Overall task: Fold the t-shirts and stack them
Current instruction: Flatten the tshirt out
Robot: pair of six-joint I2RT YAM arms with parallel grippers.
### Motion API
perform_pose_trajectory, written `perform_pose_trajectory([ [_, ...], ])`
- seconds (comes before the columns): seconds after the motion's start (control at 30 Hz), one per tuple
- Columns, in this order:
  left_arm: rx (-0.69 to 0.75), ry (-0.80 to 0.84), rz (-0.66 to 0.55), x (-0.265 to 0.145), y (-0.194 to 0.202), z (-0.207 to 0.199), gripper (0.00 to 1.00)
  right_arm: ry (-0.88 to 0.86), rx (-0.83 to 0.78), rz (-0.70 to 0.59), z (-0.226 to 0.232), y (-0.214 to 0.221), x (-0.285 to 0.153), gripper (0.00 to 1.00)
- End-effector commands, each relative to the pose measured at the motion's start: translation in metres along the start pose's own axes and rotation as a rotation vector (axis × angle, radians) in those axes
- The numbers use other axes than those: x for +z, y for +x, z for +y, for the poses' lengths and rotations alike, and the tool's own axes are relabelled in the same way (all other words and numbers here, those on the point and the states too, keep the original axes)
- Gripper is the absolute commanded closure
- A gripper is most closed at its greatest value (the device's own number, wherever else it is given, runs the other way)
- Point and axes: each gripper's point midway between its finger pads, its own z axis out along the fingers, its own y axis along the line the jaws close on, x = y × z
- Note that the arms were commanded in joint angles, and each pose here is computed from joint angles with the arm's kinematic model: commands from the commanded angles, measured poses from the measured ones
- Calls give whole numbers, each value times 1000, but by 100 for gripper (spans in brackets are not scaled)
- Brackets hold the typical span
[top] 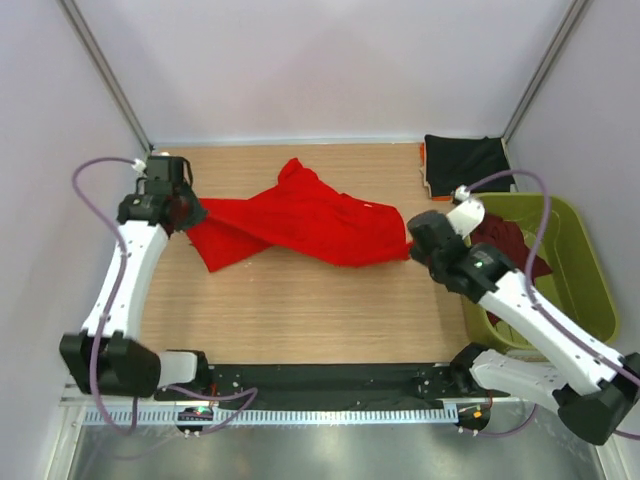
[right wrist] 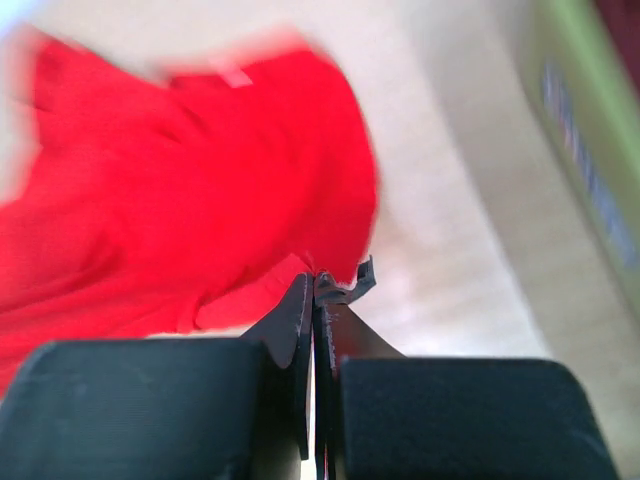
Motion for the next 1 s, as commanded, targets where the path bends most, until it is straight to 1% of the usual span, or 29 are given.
perform_pose_trajectory([
  [0.0,6,87,-215,-69,-45,-5,100,-70,-151,-267,19,-99,-53,99],
  [0.03,6,109,-250,-80,-51,-7,100,-101,-173,-295,26,-111,-63,99],
  [0.07,-1,134,-312,-101,-58,-6,100,-126,-232,-322,30,-124,-74,99],
  [0.1,-9,149,-353,-112,-64,-5,100,-176,-201,-367,37,-147,-97,99],
  [0.17,-19,208,-434,-145,-75,-9,100,-258,-196,-419,42,-170,-128,99],
  [0.2,-26,254,-488,-165,-80,-12,100,-318,-195,-465,45,-188,-154,99],
  [0.23,-32,302,-537,-187,-86,-15,100,-356,-190,-489,45,-197,-168,99],
  [0.27,-24,376,-556,-202,-86,-24,100,-411,-173,-525,42,-207,-188,99],
  [0.3,-34,447,-634,-230,-91,-28,100,-471,-157,-582,43,-224,-212,99],
  [0.37,-32,533,-719,-266,-97,-32,100,-568,-135,-639,39,-236,-244,99],
  [0.4,-37,575,-773,-290,-98,-31,100,-606,-126,-699,36,-250,-264,99],
  [0.43,-42,605,-827,-315,-103,-30,100,-644,-131,-726,35,-255,-277,99],
  [0.5,-35,636,-872,-341,-105,-29,100,-689,-119,-796,28,-270,-304,99],
  [0.57,-10,687,-899,-363,-108,-35,100,-716,-160,-837,28,-276,-319,99],
  [0.6,-7,715,-932,-380,-111,-36,100,-741,-164,-875,26,-282,-331,99],
  [0.67,-11,720,-945,-385,-117,-38,100,-769,-208,-910,31,-284,-338,99],
  [0.7,-15,722,-969,-394,-121,-37,100,-756,-220,-910,36,-286,-335,99],
  [0.73,-19,707,-972,-392,-124,-37,100,-737,-235,-903,40,-286,-329,99],
  [0.83,2,634,-948,-366,-136,-39,100,-689,-323,-881,60,-282,-305,99],
  [0.9,31,597,-909,-342,-142,-46,100,-663,-341,-886,73,-281,-289,99],
  [0.93,40,573,-877,-322,-143,-49,100,-647,-356,-879,83,-280,-278,99],
  [0.97,36,546,-872,-312,-146,-48,100,-630,-367,-878,91,-281,-270,99],
])
